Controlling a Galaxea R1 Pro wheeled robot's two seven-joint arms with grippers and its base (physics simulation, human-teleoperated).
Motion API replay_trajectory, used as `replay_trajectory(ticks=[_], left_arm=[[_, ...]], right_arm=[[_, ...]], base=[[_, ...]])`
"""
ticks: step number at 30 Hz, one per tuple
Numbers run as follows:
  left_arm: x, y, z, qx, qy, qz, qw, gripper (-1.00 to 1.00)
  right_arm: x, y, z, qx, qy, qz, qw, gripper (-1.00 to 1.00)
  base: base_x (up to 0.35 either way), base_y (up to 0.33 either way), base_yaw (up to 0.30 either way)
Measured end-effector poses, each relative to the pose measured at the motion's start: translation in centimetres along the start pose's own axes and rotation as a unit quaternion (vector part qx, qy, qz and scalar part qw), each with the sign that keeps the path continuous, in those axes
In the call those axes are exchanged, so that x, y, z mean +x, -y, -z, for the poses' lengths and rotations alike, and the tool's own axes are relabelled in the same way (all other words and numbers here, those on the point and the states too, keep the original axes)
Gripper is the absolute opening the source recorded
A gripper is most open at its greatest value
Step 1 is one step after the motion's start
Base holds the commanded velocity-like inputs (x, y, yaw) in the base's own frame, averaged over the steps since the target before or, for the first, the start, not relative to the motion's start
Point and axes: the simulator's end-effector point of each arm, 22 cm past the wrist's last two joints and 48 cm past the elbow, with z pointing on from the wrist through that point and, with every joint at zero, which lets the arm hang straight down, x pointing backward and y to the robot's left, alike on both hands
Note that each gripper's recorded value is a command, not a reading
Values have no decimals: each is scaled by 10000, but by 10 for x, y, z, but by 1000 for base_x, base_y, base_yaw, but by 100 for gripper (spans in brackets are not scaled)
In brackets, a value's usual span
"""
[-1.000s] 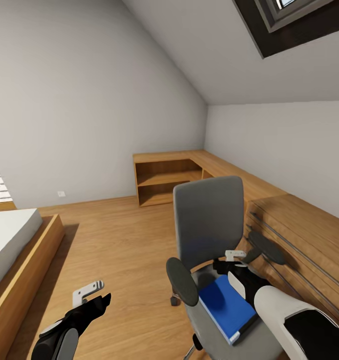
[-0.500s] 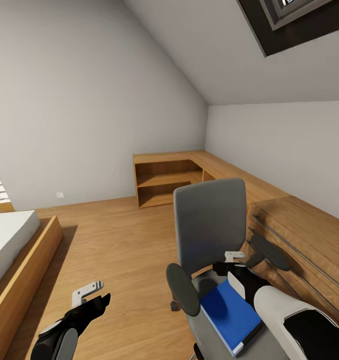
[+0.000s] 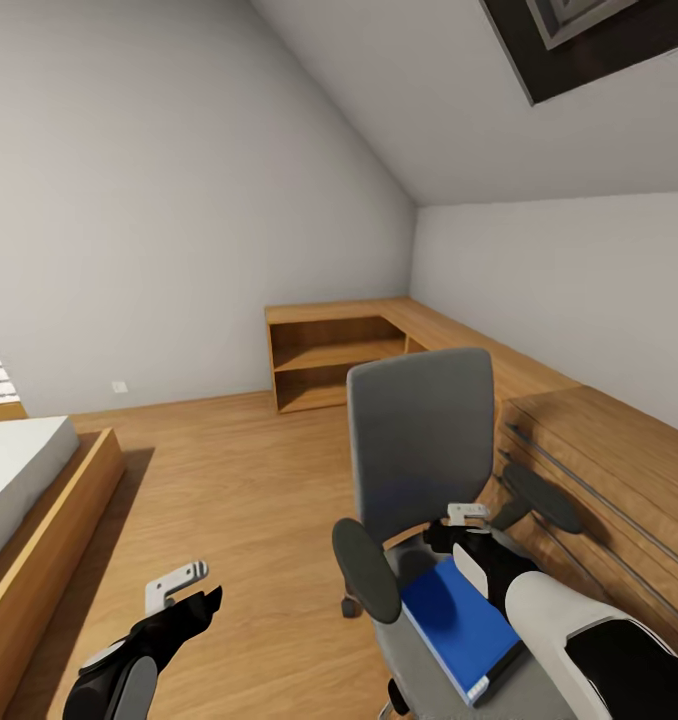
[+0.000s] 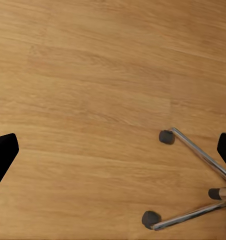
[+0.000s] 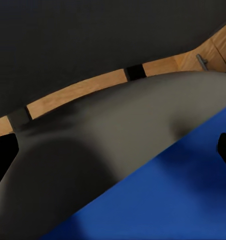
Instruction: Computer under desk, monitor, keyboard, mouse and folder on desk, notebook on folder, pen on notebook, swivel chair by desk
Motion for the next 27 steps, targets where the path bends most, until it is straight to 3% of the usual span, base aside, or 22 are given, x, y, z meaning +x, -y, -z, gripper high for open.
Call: replay_trajectory(ticks=[20, 27], left_arm=[[31, -9, -23, 22, 11, -8, 10000, 100], [42, -13, -31, 23, 13, -8, 10000, 100]], right_arm=[[47, 0, -23, 18, -350, 61, 9994, 100], [60, 5, -31, 166, -382, 66, 9991, 100]], base=[[0, 0, 0], [0, 0, 0]])
